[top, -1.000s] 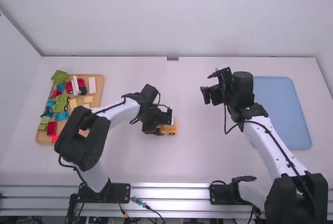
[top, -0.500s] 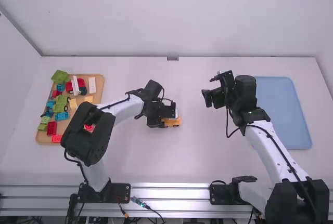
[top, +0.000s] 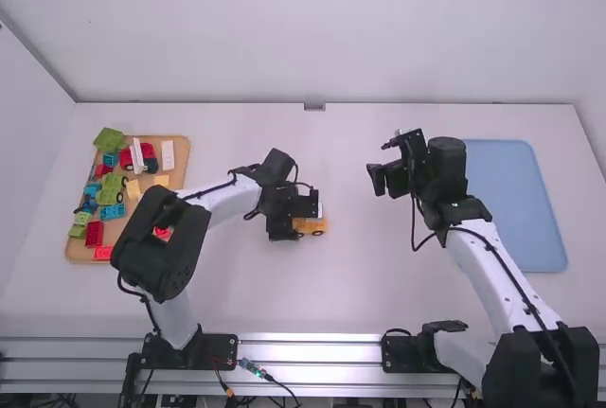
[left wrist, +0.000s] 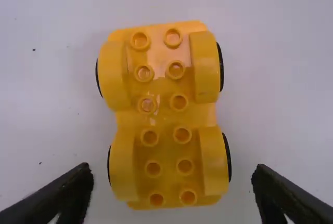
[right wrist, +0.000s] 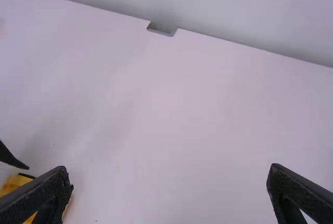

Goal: Assemble lego blocks to make yellow taxi

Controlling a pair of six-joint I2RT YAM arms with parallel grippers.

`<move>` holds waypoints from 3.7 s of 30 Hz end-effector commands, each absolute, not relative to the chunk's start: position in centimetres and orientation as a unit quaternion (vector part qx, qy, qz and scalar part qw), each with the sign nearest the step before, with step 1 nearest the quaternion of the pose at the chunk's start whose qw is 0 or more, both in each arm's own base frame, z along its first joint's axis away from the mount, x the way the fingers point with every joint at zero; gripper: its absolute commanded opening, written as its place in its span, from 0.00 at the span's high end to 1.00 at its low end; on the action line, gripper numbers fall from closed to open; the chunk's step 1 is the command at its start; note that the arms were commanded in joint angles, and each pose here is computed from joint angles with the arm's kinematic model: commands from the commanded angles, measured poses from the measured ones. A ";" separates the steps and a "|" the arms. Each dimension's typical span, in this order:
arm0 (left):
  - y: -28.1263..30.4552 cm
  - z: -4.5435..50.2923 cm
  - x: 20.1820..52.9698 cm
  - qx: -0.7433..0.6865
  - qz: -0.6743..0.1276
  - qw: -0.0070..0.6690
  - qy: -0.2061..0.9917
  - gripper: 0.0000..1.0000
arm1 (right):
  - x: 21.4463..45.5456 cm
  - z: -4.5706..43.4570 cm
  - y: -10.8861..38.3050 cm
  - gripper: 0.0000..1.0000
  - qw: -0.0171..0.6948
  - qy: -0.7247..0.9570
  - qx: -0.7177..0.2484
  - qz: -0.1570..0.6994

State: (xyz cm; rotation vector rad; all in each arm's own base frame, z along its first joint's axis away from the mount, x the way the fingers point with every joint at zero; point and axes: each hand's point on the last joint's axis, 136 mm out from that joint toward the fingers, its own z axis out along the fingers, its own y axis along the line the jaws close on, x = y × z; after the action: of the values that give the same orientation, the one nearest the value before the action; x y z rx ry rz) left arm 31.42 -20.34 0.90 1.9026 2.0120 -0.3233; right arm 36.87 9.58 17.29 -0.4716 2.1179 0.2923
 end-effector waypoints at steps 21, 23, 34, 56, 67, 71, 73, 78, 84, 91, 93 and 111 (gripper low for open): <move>-12.5 12.2 40.7 0.409 0.018 0.179 0.895 0.01 | 37.2 18.8 9.8 0.01 0.487 0.842 -0.196 0.123; -9.7 13.0 42.1 0.331 0.037 0.190 0.924 0.01 | 37.2 18.9 9.8 0.01 0.489 0.841 -0.196 0.123; 7.2 13.9 44.2 -0.029 0.048 0.224 0.973 0.01 | 37.7 19.8 9.9 0.01 0.507 0.831 -0.195 0.123; 20.9 9.3 38.2 -0.278 0.070 0.203 0.936 0.01 | 38.3 21.3 10.9 0.01 0.532 0.814 -0.189 0.136; 23.0 6.9 37.4 -0.290 0.128 0.220 0.923 0.01 | 38.4 21.5 10.9 0.01 0.536 0.813 -0.186 0.130; 22.2 6.4 38.5 -0.282 0.103 0.245 0.922 0.01 | 38.3 21.3 10.9 0.01 0.534 0.814 -0.186 0.131; 21.7 6.4 38.9 -0.275 0.078 0.255 0.924 0.01 | 38.3 21.3 10.9 0.01 0.533 0.815 -0.186 0.131; 21.9 7.3 38.8 -0.283 0.072 0.244 0.925 0.01 | 38.3 21.2 10.9 0.01 0.532 0.816 -0.186 0.131; 22.1 7.7 38.3 -0.300 0.064 0.213 0.928 0.01 | 38.2 21.0 10.9 0.01 0.527 0.819 -0.185 0.131; 23.3 6.1 37.7 -0.315 0.054 0.194 0.927 0.01 | 38.1 20.9 10.9 0.01 0.524 0.820 -0.186 0.132; 23.0 5.7 38.1 -0.293 0.029 0.193 0.936 0.01 | 38.1 20.9 10.9 0.01 0.524 0.820 -0.186 0.132; 23.2 4.2 38.1 -0.273 0.030 0.179 0.945 0.15 | 37.9 20.9 11.3 0.01 0.523 0.818 -0.192 0.143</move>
State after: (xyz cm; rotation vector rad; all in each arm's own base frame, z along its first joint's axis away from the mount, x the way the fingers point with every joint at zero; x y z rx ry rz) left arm 37.82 23.20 4.11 -0.7983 2.6650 0.0767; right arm 38.27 11.30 20.43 -0.4569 1.9741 0.3375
